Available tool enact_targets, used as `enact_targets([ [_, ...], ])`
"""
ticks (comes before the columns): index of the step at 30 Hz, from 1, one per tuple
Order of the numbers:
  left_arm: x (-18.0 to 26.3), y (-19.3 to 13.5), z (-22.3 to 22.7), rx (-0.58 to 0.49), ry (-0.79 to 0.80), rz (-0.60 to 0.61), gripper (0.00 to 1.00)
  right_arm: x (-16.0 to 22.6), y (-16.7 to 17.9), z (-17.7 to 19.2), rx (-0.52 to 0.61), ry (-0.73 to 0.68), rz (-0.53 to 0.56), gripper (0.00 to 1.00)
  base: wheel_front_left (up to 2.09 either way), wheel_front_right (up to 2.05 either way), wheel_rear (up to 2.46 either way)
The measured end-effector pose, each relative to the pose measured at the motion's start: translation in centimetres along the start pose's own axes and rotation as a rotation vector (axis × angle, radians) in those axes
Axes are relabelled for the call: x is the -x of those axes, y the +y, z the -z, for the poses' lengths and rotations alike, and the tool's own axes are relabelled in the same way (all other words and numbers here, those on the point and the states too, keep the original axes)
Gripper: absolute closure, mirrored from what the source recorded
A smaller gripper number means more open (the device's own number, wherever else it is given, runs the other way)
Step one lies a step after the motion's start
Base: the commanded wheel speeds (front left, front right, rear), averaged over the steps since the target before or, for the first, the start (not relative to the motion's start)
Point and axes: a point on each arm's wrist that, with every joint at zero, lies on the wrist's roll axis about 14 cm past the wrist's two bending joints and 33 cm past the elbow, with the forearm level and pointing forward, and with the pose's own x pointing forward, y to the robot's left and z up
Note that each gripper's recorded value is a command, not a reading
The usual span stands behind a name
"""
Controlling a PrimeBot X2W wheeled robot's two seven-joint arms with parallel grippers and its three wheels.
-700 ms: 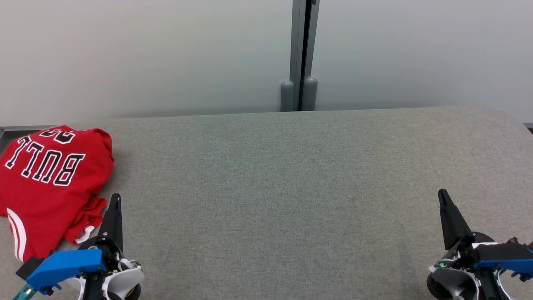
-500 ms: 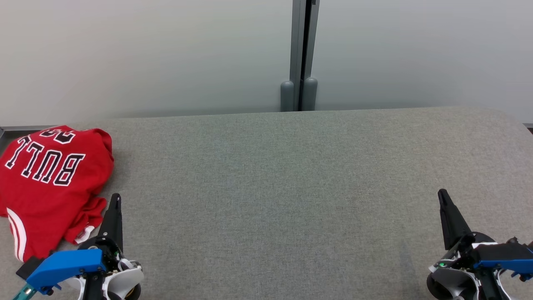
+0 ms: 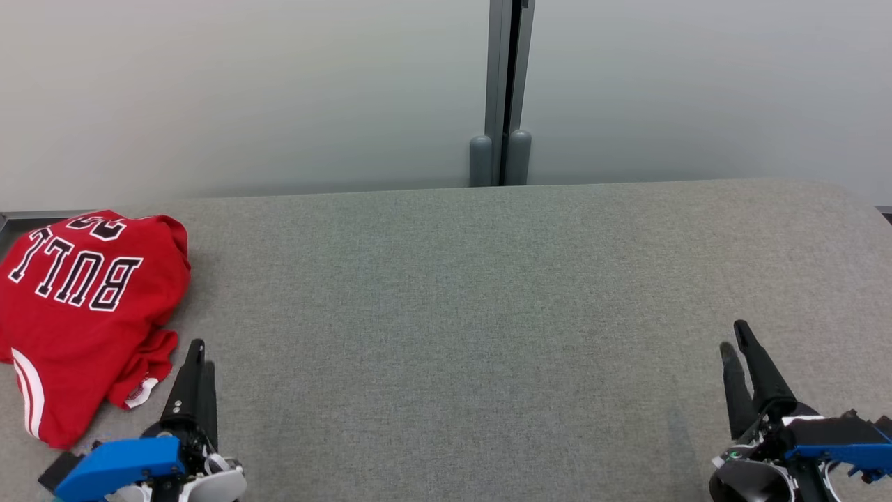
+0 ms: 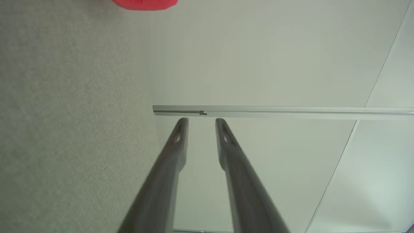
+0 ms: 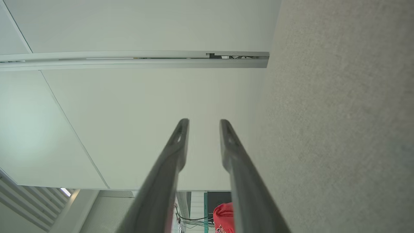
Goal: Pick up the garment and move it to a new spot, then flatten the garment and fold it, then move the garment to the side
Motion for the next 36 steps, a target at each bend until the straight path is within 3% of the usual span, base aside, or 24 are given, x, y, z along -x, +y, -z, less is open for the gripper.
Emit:
enact_targets([
  [8,0.6,1.4,-0.3,-0.043,-0.027,-0.045,0.00,0.2,-0.8,0.1,0.044,-0.009,0.027,0.00,0.00,0.00,0.00],
  [36,-0.6,1.8,-0.2,-0.624,-0.031,-0.086,0.00,-0.7,-1.5,0.4,0.592,0.007,0.055,0.00,0.00,0.00,0.00],
])
